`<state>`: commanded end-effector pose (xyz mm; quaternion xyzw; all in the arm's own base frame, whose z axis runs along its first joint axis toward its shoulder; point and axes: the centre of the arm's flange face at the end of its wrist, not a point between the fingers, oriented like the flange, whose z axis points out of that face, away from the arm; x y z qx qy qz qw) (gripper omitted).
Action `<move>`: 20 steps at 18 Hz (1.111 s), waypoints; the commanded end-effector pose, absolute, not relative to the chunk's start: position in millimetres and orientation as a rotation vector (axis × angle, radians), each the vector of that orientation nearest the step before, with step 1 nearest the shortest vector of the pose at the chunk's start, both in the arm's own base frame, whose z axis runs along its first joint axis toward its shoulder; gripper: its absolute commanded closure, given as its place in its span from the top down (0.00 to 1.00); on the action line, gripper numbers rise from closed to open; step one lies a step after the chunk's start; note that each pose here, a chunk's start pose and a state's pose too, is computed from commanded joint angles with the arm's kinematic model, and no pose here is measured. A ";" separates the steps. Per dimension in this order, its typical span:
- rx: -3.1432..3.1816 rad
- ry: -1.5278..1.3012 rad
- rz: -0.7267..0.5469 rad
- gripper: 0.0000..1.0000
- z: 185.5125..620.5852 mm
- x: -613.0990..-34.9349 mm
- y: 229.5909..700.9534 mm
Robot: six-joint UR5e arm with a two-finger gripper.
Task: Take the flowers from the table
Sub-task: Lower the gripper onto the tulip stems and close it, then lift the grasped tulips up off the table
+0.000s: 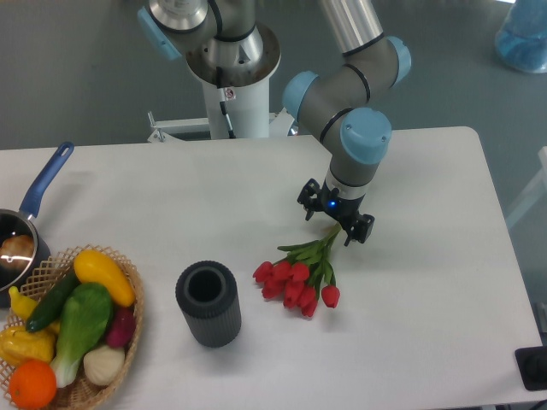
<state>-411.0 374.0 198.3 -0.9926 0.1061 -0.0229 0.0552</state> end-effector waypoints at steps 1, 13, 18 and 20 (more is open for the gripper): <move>-3.013 0.324 -0.070 1.00 197.6 -410.6 374.8; -3.011 0.339 -0.061 0.72 190.9 -414.4 383.1; -3.013 0.343 -0.067 0.33 188.4 -413.4 384.3; -3.015 0.341 -0.066 0.25 188.4 -413.4 384.2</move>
